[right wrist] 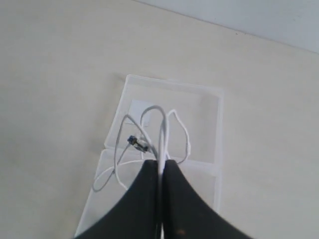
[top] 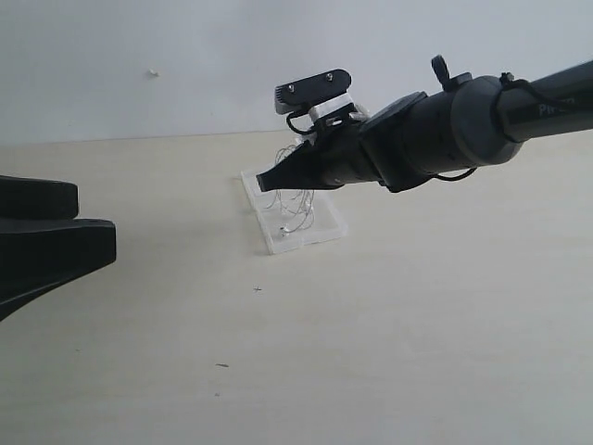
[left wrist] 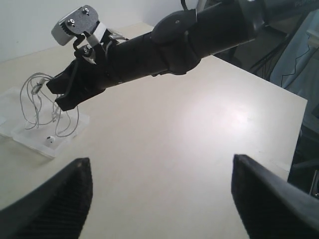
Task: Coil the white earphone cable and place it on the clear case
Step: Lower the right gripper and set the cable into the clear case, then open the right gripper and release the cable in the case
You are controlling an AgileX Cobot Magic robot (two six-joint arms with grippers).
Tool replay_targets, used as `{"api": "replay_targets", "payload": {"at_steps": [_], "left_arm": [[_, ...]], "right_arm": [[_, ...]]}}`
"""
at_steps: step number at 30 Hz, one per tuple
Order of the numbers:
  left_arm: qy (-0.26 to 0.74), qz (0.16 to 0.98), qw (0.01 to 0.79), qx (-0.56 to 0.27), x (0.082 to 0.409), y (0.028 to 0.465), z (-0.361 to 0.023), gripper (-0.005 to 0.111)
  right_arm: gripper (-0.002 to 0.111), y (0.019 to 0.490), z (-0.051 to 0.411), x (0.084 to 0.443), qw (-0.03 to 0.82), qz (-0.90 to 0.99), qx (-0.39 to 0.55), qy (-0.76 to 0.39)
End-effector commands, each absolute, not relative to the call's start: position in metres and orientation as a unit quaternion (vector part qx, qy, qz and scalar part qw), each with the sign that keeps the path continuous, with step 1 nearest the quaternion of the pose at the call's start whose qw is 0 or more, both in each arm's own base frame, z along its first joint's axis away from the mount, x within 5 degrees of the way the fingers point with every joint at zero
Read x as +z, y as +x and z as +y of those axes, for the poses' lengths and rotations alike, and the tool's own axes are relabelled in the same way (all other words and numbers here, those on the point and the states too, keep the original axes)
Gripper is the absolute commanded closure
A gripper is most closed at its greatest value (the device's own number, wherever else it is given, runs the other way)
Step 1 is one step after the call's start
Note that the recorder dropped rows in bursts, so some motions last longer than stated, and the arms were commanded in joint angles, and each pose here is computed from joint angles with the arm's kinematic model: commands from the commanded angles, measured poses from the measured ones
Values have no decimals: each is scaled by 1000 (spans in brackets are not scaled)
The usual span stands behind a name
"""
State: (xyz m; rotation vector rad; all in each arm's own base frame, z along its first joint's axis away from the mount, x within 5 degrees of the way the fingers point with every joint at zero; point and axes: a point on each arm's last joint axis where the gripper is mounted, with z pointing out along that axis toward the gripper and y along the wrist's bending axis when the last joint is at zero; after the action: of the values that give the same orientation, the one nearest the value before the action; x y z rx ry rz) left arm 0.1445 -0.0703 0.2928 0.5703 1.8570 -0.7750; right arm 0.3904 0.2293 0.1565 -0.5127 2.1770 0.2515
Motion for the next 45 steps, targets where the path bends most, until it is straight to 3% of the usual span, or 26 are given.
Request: {"api": "replay_targets", "payload": {"at_steps": [1, 11, 24, 33, 39, 45], "left_arm": [[236, 767, 504, -320, 293, 144, -70, 33], [236, 767, 504, -320, 293, 144, -70, 33], [236, 767, 504, -320, 293, 144, -70, 33], [236, 767, 504, -320, 293, 144, -70, 33], [236, 767, 504, -320, 293, 144, -70, 33], [236, 767, 504, -320, 293, 144, -70, 33]], "right_arm": [[108, 395, 224, 160, 446, 870, 82, -193], [102, 393, 227, 155, 432, 874, 98, -202], [74, 392, 229, 150, 423, 876, 103, -206], [64, 392, 229, 150, 422, 876, 104, -207], [42, 393, 229, 150, 424, 875, 101, -209], [35, 393, 229, 150, 425, 874, 98, -214]]}}
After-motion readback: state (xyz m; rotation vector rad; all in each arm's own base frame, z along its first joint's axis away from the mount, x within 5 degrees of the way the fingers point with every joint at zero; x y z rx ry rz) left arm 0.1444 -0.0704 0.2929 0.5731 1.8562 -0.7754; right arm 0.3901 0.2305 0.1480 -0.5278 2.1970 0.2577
